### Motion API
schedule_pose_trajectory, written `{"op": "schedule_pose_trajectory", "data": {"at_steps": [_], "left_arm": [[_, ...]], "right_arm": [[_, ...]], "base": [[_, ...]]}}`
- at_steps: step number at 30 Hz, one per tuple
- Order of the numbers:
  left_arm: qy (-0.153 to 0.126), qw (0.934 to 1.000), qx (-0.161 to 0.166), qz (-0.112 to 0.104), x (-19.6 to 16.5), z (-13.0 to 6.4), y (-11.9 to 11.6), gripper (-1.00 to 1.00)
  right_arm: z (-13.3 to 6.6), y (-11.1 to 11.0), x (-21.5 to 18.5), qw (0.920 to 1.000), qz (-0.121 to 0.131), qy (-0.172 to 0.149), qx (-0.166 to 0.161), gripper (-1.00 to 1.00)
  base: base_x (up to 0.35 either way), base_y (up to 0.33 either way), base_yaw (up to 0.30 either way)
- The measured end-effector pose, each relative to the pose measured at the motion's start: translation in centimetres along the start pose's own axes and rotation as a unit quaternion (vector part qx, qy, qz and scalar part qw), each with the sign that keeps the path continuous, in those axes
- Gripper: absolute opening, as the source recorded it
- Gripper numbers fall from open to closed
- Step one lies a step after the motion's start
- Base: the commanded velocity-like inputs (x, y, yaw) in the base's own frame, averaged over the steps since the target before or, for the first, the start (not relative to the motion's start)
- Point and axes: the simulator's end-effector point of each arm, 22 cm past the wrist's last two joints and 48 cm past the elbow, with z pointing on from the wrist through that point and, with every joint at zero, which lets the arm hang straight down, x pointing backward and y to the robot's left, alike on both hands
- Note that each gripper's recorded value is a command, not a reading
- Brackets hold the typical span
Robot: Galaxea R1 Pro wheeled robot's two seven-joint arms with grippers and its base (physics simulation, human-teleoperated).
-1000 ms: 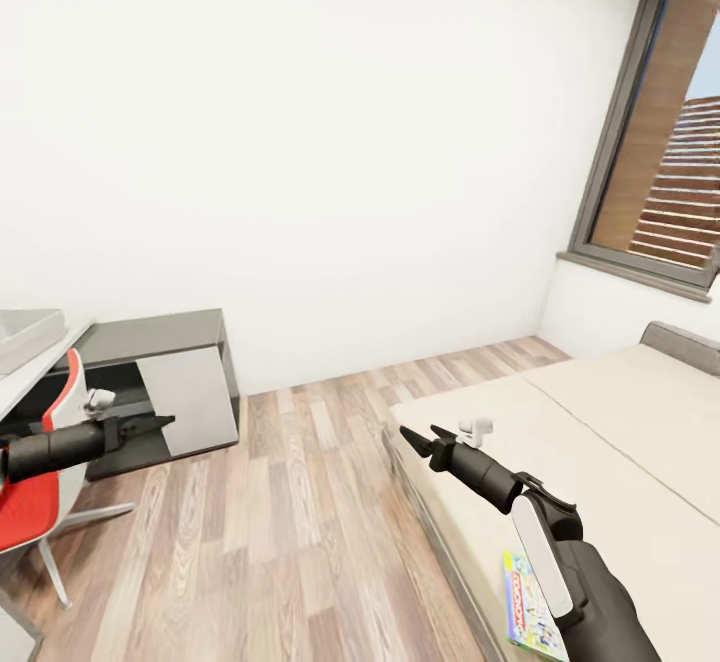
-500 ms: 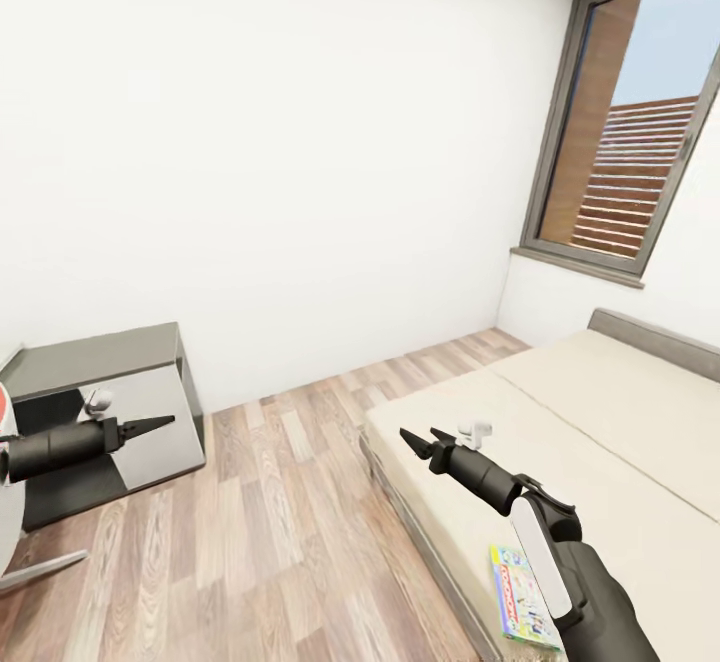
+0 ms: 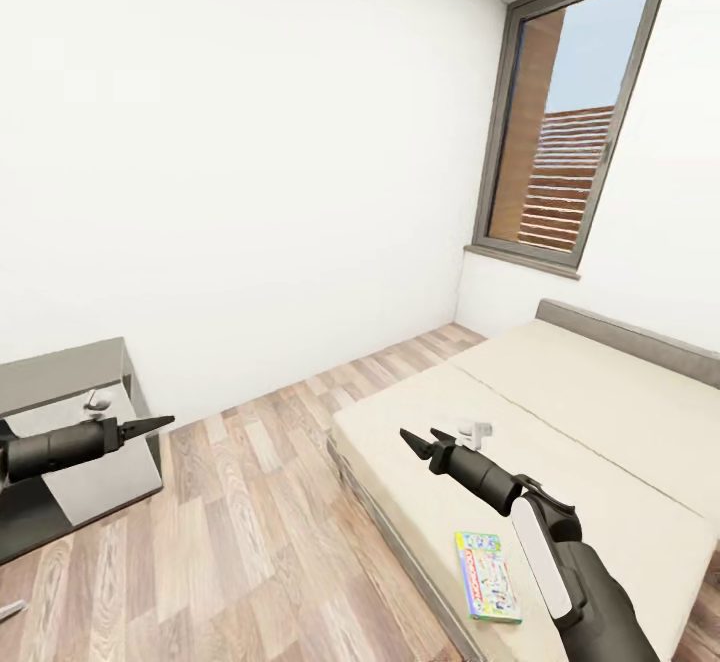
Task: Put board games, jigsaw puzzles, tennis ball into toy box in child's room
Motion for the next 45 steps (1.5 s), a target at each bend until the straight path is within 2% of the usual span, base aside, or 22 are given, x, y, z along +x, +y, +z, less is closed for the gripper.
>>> {"op": "schedule_pose_trajectory", "data": {"at_steps": [8, 19, 45], "left_arm": [[-0.001, 1.0, 0.001, 0.001, -0.13, -0.07, -0.15, 1.0], [-0.003, 1.0, 0.001, 0.003, -0.31, -0.22, -0.36, 1.0], [-0.008, 0.9999, 0.003, 0.008, -0.81, -0.6, -0.88, 1.0]], "right_arm": [[-0.08, 0.09, -0.2, 1.0, -0.001, -0.002, -0.001, 1.0], [-0.17, 0.27, -0.45, 1.0, -0.002, -0.004, -0.002, 1.0], [-0.35, 0.62, -0.9, 1.0, -0.005, -0.008, -0.003, 1.0]], "base": [[0.0, 0.061, -0.28], [0.028, 0.221, -0.28], [0.015, 0.093, -0.28]]}}
